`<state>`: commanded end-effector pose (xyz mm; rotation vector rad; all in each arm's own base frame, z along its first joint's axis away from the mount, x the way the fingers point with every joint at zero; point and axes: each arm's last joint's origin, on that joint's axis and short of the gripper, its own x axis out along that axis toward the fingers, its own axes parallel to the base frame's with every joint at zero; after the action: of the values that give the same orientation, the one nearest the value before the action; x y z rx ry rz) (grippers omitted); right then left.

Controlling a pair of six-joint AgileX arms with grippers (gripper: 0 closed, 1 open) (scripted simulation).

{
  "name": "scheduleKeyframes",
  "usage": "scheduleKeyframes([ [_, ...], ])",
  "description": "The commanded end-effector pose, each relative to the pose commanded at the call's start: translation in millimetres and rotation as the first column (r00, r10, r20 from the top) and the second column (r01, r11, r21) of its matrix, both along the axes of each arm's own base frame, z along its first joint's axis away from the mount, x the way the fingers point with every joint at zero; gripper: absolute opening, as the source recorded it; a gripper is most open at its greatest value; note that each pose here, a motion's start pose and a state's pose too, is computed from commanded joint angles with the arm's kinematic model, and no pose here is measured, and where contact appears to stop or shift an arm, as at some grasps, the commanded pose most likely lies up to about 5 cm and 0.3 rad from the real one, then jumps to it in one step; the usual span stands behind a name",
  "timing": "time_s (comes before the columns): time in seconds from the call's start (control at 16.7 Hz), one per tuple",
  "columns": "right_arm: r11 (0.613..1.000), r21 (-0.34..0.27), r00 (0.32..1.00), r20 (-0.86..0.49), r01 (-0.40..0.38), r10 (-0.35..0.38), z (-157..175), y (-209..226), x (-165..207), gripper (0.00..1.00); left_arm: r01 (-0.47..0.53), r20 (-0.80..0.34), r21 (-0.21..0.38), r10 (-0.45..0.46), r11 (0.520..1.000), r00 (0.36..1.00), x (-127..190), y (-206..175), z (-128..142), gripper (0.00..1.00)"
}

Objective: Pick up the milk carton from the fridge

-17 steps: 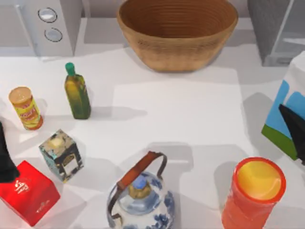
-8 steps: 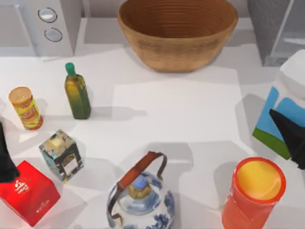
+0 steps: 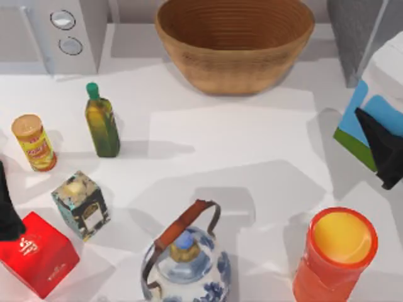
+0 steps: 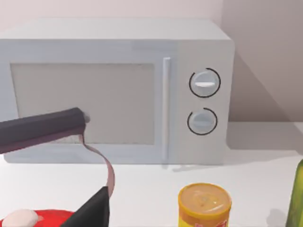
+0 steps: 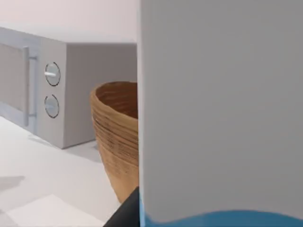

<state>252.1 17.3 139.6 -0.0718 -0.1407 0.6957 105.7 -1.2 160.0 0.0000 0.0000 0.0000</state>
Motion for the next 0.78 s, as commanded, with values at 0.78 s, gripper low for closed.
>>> scheduleKeyframes([
  [0.78,0.998,0.017,0.986,-0.156,-0.064,0.066,-49.1,29.6,9.7,0.0,0.0,0.0,0.0,0.0,1.0,1.0,0.0,0.0,0.0,1.0],
])
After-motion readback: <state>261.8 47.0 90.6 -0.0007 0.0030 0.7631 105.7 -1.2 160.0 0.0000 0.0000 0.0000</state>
